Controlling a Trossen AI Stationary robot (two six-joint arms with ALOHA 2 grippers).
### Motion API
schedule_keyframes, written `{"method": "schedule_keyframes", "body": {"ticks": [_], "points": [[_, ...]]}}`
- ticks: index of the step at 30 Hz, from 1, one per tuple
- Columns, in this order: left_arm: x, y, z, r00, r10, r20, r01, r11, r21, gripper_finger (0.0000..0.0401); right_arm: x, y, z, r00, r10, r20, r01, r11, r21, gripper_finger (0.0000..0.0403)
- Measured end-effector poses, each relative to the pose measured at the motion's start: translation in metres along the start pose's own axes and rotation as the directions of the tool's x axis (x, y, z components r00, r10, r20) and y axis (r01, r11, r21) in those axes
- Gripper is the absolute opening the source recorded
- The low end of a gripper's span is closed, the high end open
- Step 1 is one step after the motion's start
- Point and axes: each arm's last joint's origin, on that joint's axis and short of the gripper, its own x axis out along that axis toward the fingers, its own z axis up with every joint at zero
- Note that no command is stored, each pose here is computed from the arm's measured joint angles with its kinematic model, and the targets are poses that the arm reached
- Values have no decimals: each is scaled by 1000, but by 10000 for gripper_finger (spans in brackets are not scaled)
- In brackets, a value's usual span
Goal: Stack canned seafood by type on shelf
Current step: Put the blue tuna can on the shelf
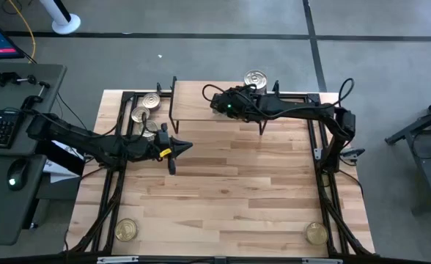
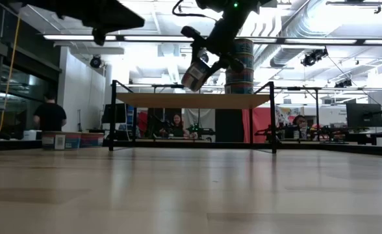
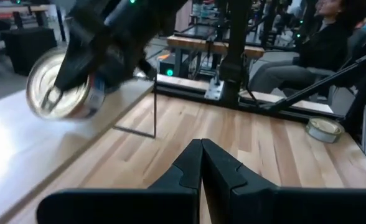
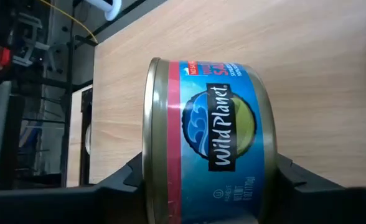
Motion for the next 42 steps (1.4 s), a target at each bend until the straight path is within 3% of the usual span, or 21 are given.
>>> {"method": "schedule_keyframes", "body": {"ticks": [3, 8, 12, 23, 26, 30, 34, 37, 40, 42], "points": [[5, 2, 6, 1000, 7, -9, -7, 1000, 29, 0, 4, 1, 2, 1000, 15, -11, -14, 999, 45, 181], [10, 6, 7, 999, 4, -47, -2, 998, 55, 0, 6, -3, 6, 1000, -24, -1, 24, 998, 60, 290], [9, 8, 1, 994, 17, -107, -9, 997, 82, 0, 0, -9, 11, 996, -77, -46, 78, 996, 36, 331], [14, 24, 3, 988, 112, -103, -100, 988, 116, 0, -30, -19, 16, 982, -183, 50, 187, 978, -91, 341], [15, 27, 3, 985, 135, -106, -123, 986, 112, 0, -49, -16, 7, 989, -146, 10, 145, 964, -222, 341], [15, 27, 0, 982, 135, -133, -119, 986, 119, 0, -65, 1, -22, 999, 14, -40, -26, 941, -339, 339], [13, 25, -1, 982, 123, -144, -105, 987, 122, 0, -60, 20, -44, 978, 187, -92, -208, 921, -330, 290], [10, 22, 2, 987, 105, -126, -90, 989, 114, 0, -40, 17, -52, 985, 143, -93, -169, 906, -388, 192], [4, 19, 6, 992, 82, -97, -72, 992, 104, 0, -30, 13, -53, 988, 109, -105, -147, 863, -483, 55], [0, 17, 9, 994, 77, -76, -69, 993, 97, 0, -30, 13, -53, 988, 107, -110, -150, 815, -559, 19]]}}
